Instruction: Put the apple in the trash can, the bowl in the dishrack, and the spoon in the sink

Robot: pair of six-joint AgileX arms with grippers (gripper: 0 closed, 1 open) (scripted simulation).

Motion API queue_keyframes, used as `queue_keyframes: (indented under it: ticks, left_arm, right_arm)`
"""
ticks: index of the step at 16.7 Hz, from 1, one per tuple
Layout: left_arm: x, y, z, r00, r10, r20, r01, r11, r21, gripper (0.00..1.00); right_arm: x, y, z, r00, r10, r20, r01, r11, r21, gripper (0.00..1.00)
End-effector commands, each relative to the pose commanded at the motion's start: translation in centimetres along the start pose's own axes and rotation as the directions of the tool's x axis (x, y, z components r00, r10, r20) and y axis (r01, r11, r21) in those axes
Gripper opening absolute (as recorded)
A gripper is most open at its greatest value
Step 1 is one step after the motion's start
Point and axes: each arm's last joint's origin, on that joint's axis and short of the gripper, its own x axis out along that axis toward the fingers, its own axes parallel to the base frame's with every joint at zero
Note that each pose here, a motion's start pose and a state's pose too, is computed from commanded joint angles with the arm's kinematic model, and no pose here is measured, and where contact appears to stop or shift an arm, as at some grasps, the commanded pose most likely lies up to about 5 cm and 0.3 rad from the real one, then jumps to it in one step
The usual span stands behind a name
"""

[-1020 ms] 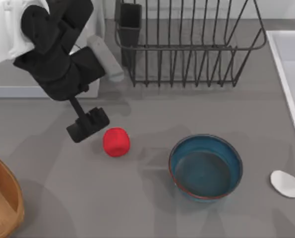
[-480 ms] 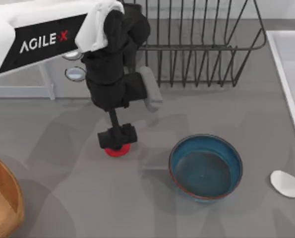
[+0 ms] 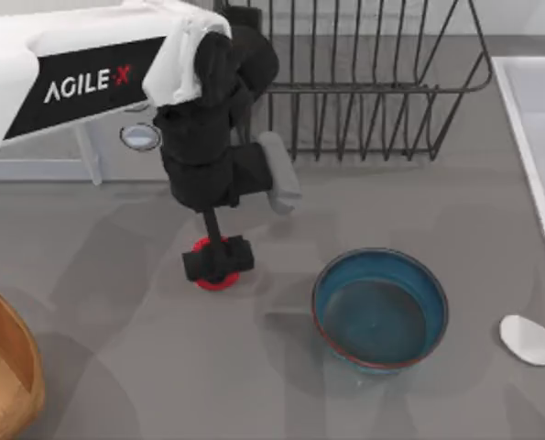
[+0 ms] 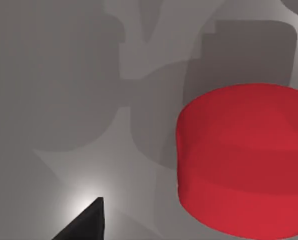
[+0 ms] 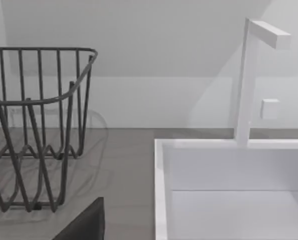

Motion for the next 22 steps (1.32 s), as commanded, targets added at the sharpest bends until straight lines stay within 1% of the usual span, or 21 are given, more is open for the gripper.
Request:
queue_keyframes:
  ticks: [5, 7, 10, 22]
  left_arm:
    - [4.9, 0.0, 0.1, 1.000, 0.006, 0.006, -0.006, 1.000, -0.001, 1.00]
    - [5.7, 0.0, 0.0, 1.000, 0.002, 0.002, -0.002, 1.000, 0.000, 1.00]
    - [5.7, 0.0, 0.0, 1.000, 0.002, 0.002, -0.002, 1.000, 0.000, 1.00]
    - [5.7, 0.0, 0.0, 1.000, 0.002, 0.002, -0.002, 1.000, 0.000, 0.10]
  right_arm:
    - [0.0, 0.0, 0.0, 1.000, 0.000, 0.000, 0.000, 1.000, 0.000, 1.00]
    - [0.0, 0.0, 0.0, 1.000, 0.000, 0.000, 0.000, 1.000, 0.000, 1.00]
    - [0.0, 0.0, 0.0, 1.000, 0.000, 0.000, 0.000, 1.000, 0.000, 1.00]
    - [0.0, 0.0, 0.0, 1.000, 0.000, 0.000, 0.000, 1.000, 0.000, 1.00]
